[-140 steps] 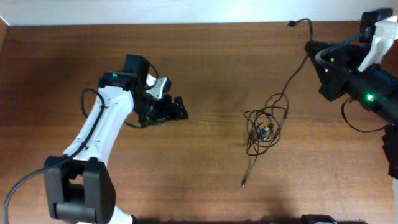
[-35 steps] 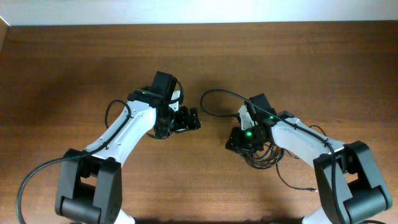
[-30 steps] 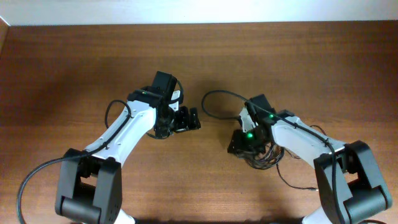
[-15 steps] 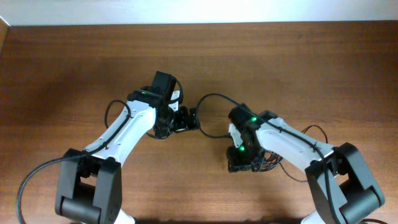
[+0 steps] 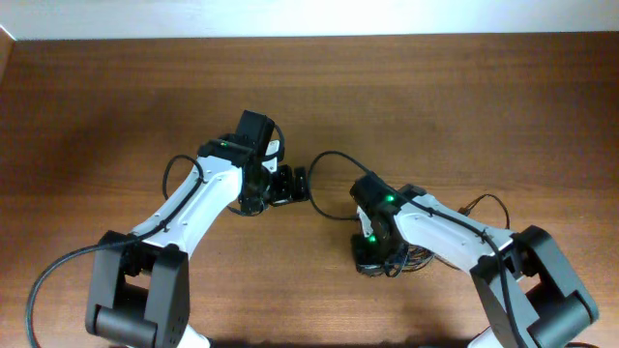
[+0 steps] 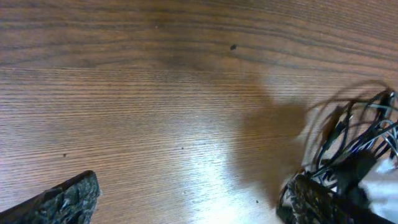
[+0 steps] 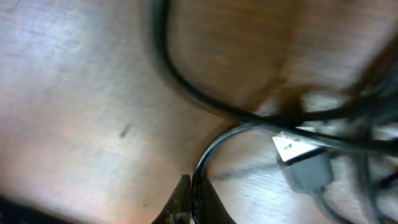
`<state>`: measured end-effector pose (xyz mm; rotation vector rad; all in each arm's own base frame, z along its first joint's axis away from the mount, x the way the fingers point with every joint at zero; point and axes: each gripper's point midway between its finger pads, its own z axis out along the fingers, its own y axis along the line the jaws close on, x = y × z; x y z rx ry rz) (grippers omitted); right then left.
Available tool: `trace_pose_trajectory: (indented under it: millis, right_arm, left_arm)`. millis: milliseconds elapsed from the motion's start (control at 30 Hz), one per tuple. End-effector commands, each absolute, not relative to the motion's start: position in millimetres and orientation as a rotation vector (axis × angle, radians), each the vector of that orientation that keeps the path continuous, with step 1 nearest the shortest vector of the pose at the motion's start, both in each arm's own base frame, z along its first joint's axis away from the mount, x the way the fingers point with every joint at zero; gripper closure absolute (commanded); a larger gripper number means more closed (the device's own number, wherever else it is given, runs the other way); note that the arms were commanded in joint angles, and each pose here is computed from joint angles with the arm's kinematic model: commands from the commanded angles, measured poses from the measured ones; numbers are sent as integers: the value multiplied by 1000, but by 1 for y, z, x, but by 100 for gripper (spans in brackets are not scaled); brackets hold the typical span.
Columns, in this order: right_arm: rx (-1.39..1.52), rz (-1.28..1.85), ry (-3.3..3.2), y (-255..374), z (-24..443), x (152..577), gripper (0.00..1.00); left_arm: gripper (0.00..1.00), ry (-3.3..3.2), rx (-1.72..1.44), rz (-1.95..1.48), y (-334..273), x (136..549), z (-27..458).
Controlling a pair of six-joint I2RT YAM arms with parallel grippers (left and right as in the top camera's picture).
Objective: Untangle cables
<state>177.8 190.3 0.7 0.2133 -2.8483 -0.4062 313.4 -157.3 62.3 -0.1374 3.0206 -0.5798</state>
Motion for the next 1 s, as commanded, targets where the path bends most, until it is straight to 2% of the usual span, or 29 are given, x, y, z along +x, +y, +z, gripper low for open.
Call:
trace_pose_trajectory:
  millis: [0,100,233,333,433,667,800,967]
  right_arm:
    - [268,-730,-2712,226,50,183,96]
    - [509,-1072,-2722,250,150,215,96]
    - [628,-1286,-2935,237,273,251,96]
    - [646,-1410,-3100,210,350,258,96]
    - [711,-1541,-3295,180,421,246,96]
    - [815,-1584,-3464,155,464,183,96]
    - [606,-1188,-3730,115,449,172,96]
    - [579,-1136,-3758,111,447,174,96]
  left_arm:
    - [1,3018,-140,-582,-158,312,64]
    - [1,3018,-140,-582,-158,312,64]
    - [1,3018,-140,-582,-158,312,64]
    - [1,3018,-140,-581,-158,312,64]
    - [1,3018,-140,-582,-158,312,64]
    - [1,3018,-140,-581,-158,312,64]
    - [1,3018,-140,-581,-158,312,64]
    - [1,3018,-140,-582,-158,312,64]
